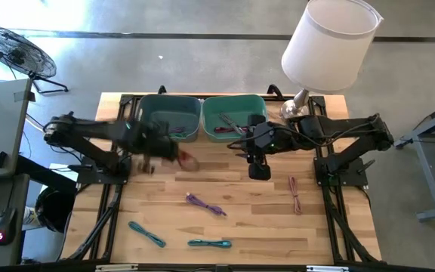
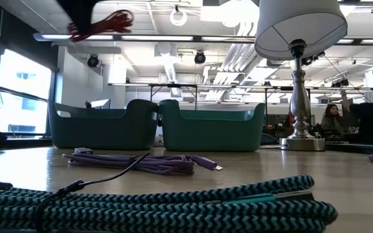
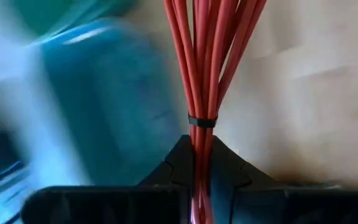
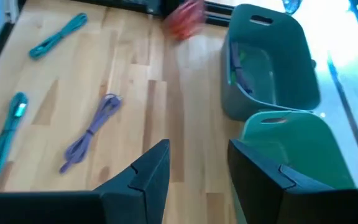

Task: Pick & Place USB Port
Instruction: Put the orange charger cable into the blue bin, then put the black and blue charger cable into the green bin

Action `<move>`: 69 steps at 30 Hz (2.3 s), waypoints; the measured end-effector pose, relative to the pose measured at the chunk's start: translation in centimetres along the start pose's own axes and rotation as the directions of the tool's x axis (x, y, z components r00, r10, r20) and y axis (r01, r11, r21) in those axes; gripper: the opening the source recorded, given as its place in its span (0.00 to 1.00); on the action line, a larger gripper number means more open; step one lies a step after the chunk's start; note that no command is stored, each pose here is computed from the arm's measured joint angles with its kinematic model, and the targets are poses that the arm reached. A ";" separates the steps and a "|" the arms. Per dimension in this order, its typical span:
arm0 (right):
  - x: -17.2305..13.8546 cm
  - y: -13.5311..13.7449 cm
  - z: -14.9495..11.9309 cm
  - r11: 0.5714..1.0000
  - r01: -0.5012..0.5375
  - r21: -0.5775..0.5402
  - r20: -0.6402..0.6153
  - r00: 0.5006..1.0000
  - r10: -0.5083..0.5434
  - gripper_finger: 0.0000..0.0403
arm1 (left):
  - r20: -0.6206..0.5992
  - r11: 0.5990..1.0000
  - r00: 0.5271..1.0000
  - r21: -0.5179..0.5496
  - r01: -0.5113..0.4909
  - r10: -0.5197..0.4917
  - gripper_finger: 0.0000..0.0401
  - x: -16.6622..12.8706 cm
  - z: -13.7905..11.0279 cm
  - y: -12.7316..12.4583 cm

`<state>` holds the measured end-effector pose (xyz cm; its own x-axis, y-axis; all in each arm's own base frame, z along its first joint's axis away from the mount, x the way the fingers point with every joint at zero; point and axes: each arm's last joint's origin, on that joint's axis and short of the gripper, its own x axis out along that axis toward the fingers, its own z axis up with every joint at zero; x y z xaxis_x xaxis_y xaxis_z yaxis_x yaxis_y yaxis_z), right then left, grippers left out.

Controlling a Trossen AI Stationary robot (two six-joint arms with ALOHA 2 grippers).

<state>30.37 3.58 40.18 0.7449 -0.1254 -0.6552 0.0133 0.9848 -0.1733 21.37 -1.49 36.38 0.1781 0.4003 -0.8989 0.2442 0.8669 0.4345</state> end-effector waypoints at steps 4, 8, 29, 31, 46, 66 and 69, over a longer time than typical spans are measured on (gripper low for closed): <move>0.1 -0.6 0.2 1.000 0.015 0.017 0.015 1.000 -0.015 0.38 | -0.001 0.988 0.990 -0.056 -0.143 0.143 0.04 -1.0 -1.7 5.1; 0.2 -0.9 0.2 0.999 0.013 0.029 0.019 1.000 -0.014 0.38 | -0.055 0.979 0.988 -0.139 -0.152 0.146 0.04 0.8 -4.3 10.2; 0.4 -2.7 -0.4 0.995 0.065 0.075 -0.040 0.997 -0.062 0.38 | -0.011 0.929 0.967 -0.281 0.242 -0.255 0.11 10.8 -9.7 14.1; 0.4 -2.9 -0.4 0.995 0.063 0.080 -0.040 0.997 -0.060 0.38 | 0.001 0.924 0.963 -0.283 0.257 -0.268 0.15 10.9 -9.7 14.0; 0.4 -2.5 -0.7 0.997 0.014 0.077 -0.063 0.998 -0.009 0.38 | 0.252 0.776 0.828 -0.293 0.559 -0.501 0.31 10.2 -9.2 12.5; -0.2 0.3 -0.3 0.998 -0.053 0.045 -0.029 0.998 0.055 0.38 | 0.128 0.759 0.767 -0.116 0.641 -0.628 0.32 2.0 -2.3 -0.7; -0.3 0.9 -0.2 0.997 -0.068 0.035 -0.012 0.998 0.069 0.38 | 0.069 0.745 0.753 -0.114 0.657 -0.654 0.32 3.0 -1.7 -3.6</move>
<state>30.07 4.47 40.08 0.7358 -0.0590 -0.6747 -0.0144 0.9946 -0.1028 19.45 -2.89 32.00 0.0404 -0.2860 -0.9574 0.1898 0.9429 -0.2737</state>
